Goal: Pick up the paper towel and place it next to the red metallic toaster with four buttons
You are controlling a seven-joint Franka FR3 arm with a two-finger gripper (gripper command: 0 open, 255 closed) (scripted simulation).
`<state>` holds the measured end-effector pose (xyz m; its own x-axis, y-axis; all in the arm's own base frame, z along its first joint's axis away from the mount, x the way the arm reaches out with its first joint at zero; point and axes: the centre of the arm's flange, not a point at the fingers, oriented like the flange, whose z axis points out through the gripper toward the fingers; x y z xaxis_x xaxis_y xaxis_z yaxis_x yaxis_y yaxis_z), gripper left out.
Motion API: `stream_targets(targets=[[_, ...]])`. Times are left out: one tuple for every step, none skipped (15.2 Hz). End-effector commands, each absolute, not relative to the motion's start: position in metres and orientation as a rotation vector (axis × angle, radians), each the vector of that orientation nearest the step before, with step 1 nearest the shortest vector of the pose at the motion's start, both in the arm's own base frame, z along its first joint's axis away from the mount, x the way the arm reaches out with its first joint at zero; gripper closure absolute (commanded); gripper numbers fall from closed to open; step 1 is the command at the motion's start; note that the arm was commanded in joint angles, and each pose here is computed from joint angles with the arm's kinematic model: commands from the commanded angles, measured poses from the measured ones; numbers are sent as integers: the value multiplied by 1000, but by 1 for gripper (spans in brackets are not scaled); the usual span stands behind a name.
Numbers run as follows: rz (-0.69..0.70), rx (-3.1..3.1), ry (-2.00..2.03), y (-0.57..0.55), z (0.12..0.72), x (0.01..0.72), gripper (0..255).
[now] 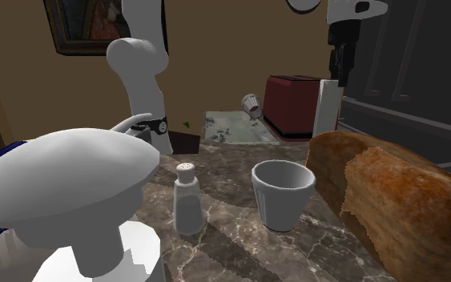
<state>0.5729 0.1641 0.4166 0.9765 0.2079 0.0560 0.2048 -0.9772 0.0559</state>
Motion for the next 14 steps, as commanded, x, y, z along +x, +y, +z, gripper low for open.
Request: stream_targets(targets=[[95,3074,321,164,417,573,0],[95,3074,321,164,417,573,0],[95,3074,321,164,417,573,0],[95,3074,321,165,430,572,0],[95,3074,321,165,443,571,0],[95,3074,321,166,456,570,0],[95,3074,321,166,466,570,0],[95,3074,321,166,466,570,0],[95,3074,321,166,466,570,0],[95,3074,321,166,466,570,0],[95,3074,321,166,466,570,0],[95,3074,321,166,466,570,0],[95,3074,321,166,466,570,0],[95,3074,321,166,466,570,0]])
